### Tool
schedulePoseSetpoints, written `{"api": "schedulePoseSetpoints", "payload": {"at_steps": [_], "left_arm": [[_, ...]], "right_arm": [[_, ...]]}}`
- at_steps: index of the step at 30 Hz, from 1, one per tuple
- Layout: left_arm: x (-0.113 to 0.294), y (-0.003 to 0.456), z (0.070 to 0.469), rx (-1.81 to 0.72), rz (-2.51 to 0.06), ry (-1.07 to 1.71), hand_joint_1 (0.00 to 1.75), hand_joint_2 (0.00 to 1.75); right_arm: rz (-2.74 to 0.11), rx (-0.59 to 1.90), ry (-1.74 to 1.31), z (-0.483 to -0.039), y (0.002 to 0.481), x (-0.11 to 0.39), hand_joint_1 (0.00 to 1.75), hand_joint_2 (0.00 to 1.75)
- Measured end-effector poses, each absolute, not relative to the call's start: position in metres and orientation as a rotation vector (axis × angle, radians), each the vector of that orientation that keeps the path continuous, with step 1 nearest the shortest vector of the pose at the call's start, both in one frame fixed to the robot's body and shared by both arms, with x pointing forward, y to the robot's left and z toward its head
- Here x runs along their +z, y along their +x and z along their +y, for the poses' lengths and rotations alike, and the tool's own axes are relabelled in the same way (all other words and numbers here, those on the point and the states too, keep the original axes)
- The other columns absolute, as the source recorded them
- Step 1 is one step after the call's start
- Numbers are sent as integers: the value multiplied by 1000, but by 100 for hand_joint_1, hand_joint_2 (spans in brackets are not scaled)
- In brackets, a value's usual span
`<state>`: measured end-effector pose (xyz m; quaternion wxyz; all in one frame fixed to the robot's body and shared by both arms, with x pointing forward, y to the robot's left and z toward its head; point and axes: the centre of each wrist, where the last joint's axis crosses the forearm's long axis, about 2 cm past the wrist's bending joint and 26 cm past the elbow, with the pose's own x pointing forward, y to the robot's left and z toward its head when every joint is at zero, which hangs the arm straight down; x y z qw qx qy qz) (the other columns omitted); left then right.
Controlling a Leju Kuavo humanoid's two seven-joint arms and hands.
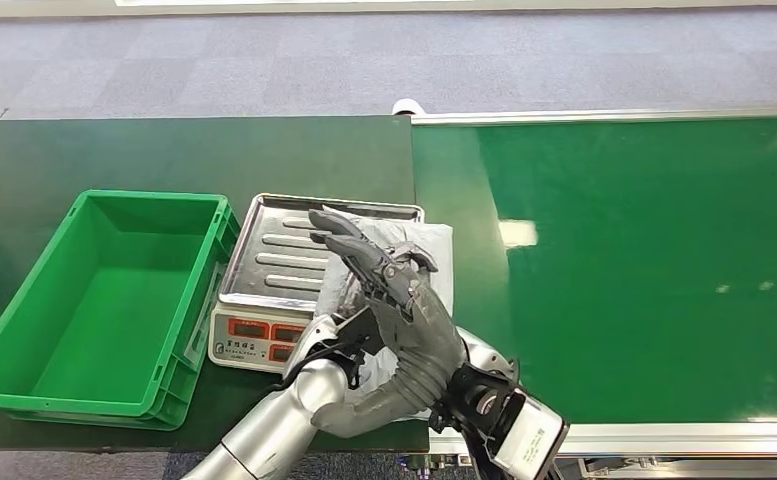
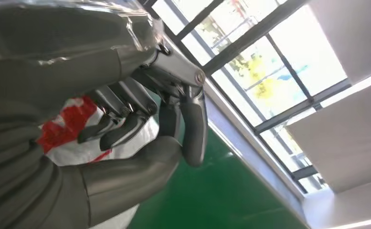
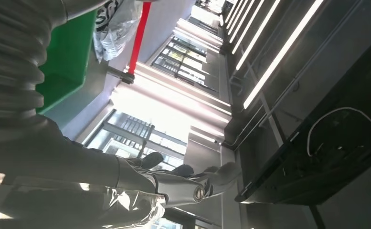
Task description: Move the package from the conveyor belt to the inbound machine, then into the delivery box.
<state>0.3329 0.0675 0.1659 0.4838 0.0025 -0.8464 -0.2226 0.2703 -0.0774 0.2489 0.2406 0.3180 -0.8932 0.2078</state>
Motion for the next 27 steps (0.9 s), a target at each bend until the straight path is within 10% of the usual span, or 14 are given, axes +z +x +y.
{"api": "schedulePoseSetpoints", "payload": {"at_steps": [2, 6, 7, 27], "left_arm": [[170, 333, 75, -482, -2090, 29, 174, 175], [177, 333, 90, -423, -2132, 81, 15, 175], [178, 333, 92, -440, -2124, 93, 0, 175], [151, 345, 85, -945, -1804, 357, 0, 175]], "right_arm": [[-2451, 564, 879, -76, 269, 250, 0, 175], [-2453, 554, 875, -78, 270, 249, 0, 175], [-2451, 553, 871, -78, 270, 248, 0, 175], [-2421, 580, 825, -82, 276, 237, 0, 175]]}}
